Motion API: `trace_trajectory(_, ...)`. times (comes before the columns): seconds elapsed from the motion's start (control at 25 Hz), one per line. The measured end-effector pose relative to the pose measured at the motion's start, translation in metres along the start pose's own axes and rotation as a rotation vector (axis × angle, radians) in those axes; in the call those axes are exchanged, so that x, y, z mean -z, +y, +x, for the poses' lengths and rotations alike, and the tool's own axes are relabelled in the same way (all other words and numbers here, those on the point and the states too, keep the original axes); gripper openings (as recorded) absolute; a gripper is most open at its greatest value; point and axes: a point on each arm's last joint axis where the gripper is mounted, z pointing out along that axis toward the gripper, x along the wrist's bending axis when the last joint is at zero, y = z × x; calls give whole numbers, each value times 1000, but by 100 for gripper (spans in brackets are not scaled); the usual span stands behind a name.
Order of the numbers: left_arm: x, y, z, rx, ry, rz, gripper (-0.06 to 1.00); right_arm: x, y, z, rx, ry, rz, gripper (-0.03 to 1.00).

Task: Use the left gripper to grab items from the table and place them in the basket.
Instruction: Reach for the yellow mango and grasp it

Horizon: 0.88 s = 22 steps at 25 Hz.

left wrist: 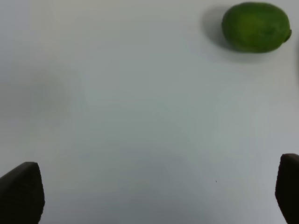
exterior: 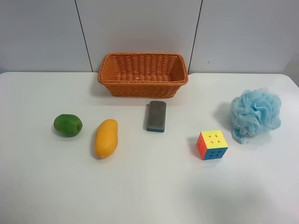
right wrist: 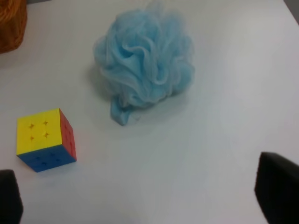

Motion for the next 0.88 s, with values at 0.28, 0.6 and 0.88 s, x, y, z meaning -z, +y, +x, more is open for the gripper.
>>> trace_trajectory(0.28,-55,30,-40,-104,-113,146,99,0,0,0,0,0,0,99)
trace_trajectory(0.6,-105,35,-102,-72,-190,247,99,0,0,0,0,0,0,99)
trace_trajectory(0.88,-143,31,-138,-6,-207,308,99,0,0,0,0,0,0,99)
